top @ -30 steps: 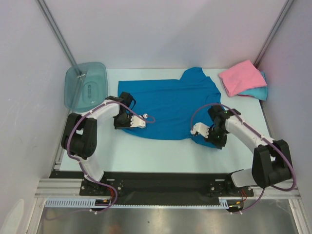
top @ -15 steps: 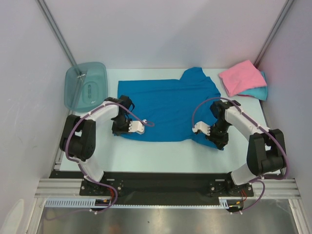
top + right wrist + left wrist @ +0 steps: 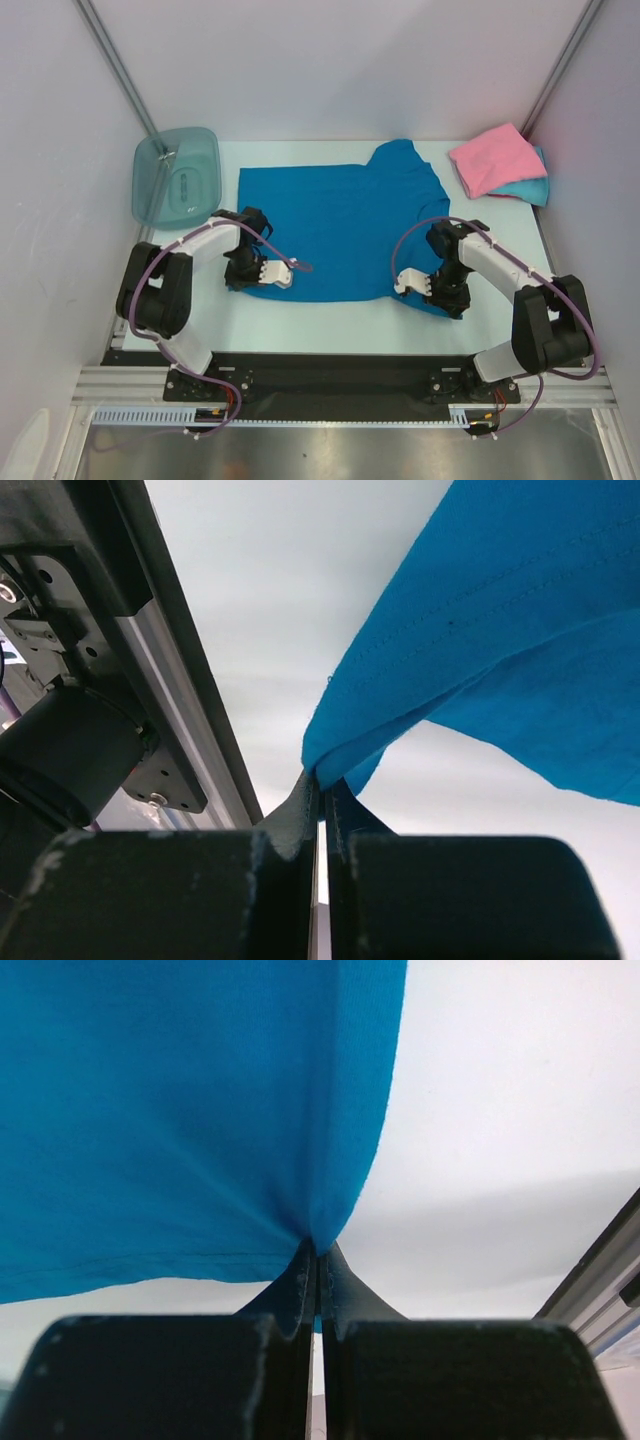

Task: Fold and stack the t-shirts
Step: Fold the tshirt

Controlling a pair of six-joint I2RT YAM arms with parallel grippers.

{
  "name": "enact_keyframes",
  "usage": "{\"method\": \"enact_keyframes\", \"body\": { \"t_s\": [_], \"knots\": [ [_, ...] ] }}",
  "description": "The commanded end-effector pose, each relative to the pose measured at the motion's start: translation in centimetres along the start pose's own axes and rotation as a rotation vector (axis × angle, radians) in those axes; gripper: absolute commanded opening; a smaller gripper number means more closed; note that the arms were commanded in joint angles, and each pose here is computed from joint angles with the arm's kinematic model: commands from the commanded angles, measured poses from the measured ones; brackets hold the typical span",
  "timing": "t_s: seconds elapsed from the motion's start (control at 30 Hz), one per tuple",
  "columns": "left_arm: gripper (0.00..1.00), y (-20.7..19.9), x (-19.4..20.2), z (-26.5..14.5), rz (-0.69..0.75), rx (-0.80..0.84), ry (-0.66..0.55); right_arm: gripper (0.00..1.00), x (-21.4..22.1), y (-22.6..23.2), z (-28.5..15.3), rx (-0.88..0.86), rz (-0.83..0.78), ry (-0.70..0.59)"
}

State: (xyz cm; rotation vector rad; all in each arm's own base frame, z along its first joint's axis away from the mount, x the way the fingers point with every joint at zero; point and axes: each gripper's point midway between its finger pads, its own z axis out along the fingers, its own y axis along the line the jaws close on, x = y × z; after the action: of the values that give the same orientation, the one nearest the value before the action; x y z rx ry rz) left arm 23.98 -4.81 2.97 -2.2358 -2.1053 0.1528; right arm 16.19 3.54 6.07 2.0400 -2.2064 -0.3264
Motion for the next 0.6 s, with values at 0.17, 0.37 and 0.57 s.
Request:
{"method": "enact_keyframes", "body": {
  "t_s": [0.17, 0.37, 0.57],
  "knots": [
    [0.00, -1.4, 0.6, -0.1, 0.042, -0.008, -0.002, 0.00, 0.7, 1.0, -0.3, 0.025, -0.051, 0.038],
    [0.00, -1.0, 0.7, -0.4, 0.046, -0.026, -0.005, 0.00, 1.0, -0.7, -0.7, 0.127, -0.060, 0.058],
    [0.00, 2.7, 1.0, -2.2, 0.004, -0.126, -0.016, 0.00, 2.0, -7.2, -3.7, 0.378, -0.013, 0.062]
  ]
}}
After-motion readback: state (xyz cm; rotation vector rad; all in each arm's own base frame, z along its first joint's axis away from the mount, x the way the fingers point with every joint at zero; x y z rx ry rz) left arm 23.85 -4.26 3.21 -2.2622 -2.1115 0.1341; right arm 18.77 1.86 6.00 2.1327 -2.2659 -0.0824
